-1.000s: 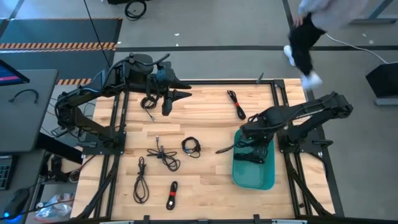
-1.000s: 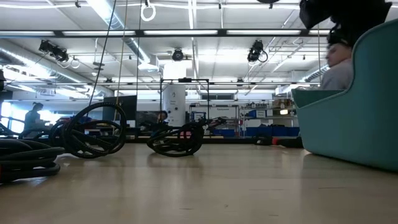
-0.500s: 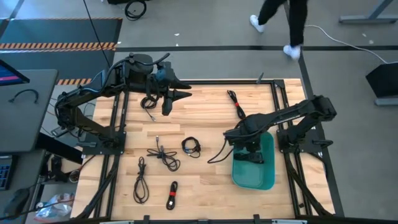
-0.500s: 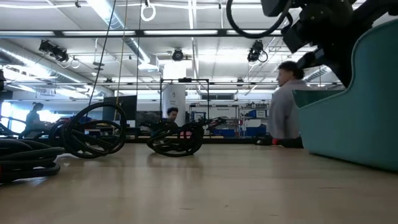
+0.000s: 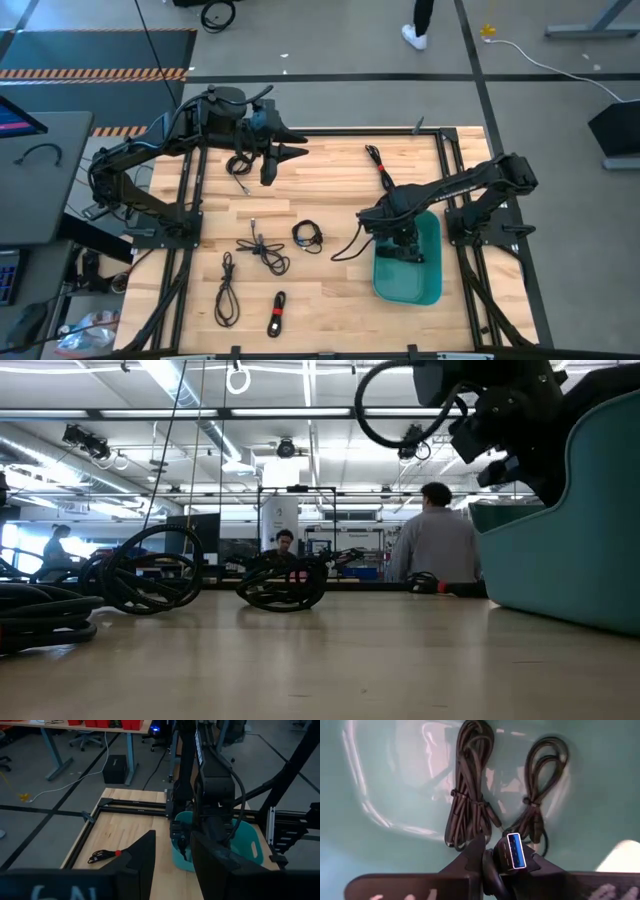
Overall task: Pick and place USB-C Cables
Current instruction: Put the black charger cable into the green bin
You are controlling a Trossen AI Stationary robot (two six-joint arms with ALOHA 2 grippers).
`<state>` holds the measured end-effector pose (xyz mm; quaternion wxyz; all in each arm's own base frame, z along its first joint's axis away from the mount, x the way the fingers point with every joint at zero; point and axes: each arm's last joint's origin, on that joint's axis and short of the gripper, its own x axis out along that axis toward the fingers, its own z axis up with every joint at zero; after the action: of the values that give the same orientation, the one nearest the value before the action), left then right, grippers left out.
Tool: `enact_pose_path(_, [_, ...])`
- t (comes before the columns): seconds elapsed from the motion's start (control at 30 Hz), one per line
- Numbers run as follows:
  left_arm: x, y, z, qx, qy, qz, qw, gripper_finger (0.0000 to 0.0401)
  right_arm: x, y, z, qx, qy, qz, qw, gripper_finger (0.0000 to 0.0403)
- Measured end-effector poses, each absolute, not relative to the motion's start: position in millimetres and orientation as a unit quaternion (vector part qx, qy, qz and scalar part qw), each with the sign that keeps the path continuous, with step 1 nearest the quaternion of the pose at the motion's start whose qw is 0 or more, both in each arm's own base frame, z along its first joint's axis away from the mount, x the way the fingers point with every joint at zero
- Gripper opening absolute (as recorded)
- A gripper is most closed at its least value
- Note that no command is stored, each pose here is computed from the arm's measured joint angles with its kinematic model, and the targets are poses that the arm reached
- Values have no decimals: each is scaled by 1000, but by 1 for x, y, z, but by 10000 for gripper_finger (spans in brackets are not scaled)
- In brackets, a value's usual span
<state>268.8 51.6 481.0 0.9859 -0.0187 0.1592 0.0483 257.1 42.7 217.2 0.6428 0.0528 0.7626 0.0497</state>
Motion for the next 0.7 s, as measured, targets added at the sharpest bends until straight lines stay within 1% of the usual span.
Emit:
enact_pose_path(0.13, [269, 52, 481, -19, 159, 48, 986, 130, 252, 42, 205, 61, 770, 50, 633, 49])
enact_pose_path(0.43, [269, 52, 481, -18, 159, 48, 986, 130, 247, 42, 183, 67, 760, 66, 643, 49])
enact_pose_path(0.7, [269, 52, 481, -18, 160, 48, 986, 130, 238, 41, 167, 64, 768, 64, 634, 49])
